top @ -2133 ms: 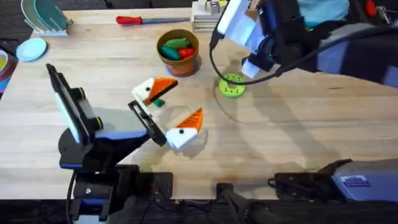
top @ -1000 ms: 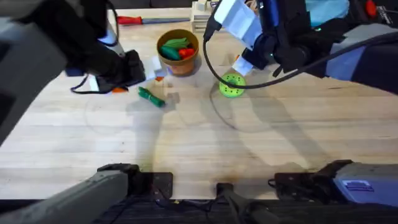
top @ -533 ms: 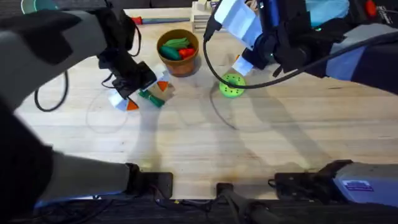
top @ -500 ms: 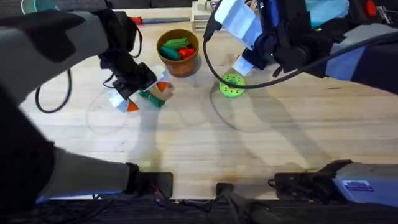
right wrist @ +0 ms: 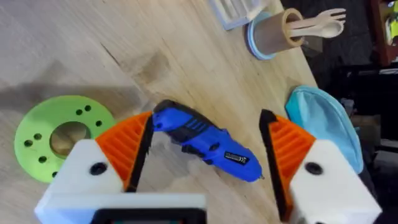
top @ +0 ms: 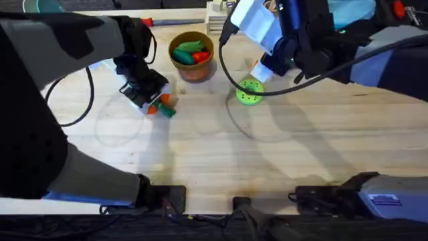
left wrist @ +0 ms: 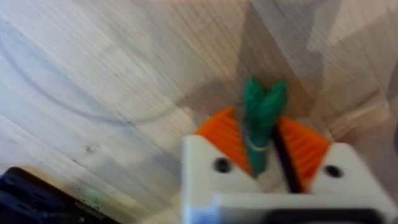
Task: Pick up the gripper from the table and insert it into the empty holder that is missing its gripper. Then pick up a screw, insert it into the mounting hole, and use the screwdriver to tighten it. Finally, clean up the table by picking up the vegetable and placing it into the bucket.
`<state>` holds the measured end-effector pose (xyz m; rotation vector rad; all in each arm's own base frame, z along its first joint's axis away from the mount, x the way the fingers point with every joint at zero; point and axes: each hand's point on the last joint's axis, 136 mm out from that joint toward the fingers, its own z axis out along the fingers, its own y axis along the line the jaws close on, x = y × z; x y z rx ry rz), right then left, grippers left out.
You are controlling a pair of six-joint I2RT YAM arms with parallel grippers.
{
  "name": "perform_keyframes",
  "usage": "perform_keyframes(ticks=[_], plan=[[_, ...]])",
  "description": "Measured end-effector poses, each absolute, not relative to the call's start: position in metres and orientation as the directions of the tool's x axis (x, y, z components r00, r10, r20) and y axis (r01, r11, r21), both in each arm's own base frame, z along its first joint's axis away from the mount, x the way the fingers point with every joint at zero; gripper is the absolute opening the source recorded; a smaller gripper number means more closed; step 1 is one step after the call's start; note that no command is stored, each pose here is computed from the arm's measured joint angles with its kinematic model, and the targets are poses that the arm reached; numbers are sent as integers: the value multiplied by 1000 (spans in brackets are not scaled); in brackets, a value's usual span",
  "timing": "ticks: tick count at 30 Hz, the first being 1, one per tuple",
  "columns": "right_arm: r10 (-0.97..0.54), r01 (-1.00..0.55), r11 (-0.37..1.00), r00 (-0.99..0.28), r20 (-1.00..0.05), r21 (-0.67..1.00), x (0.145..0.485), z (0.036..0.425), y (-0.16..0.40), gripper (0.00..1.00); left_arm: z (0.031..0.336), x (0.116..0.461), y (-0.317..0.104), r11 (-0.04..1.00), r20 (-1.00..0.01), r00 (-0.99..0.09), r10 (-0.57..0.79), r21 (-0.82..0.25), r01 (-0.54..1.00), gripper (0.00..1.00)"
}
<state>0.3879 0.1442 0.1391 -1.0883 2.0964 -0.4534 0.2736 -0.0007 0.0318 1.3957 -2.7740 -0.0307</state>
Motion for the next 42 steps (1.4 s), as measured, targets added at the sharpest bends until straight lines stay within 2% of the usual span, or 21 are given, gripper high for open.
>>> perform_keyframes(ticks=[2,3,8,11,13,16,20,24,28,32,42], plan=[[-813,-560,581,-384,-436,-590,388,139,144,994,32,273,0,596,21,-596,-803,40,-802,60],[-813,-560,581,-384,-437,-590,388,139,144,995,32,271,1,596,25,-595,-803,47,-802,21],[-813,-560,581,-384,-437,-590,388,139,144,994,40,253,2,595,68,-592,-803,115,-795,15],[-813,-560,581,-384,-437,-590,388,139,144,995,57,253,2,595,62,-592,-803,110,-796,14],[-814,-560,581,-384,-436,-590,388,139,144,994,77,264,1,597,22,-597,-802,56,-800,13],[-813,-560,581,-384,-437,-590,388,139,144,994,122,291,-4,606,-85,-600,-795,-106,-788,12],[-814,-560,581,-384,-436,-590,388,139,144,993,190,335,-25,621,-230,-582,-780,-395,-677,12],[-812,-559,584,-386,-438,-589,388,139,144,993,219,355,-51,631,-272,-591,-760,-528,-568,11],[-801,-552,598,-396,-449,-581,388,139,144,993,222,379,-85,645,-283,-625,-727,-594,-481,11],[-791,-545,612,-405,-459,-573,388,139,144,993,209,402,-113,658,-288,-656,-697,-619,-428,11],[-736,-505,677,-443,-512,-536,386,146,143,993,156,413,-125,677,-218,-701,-679,-555,-483,11]])
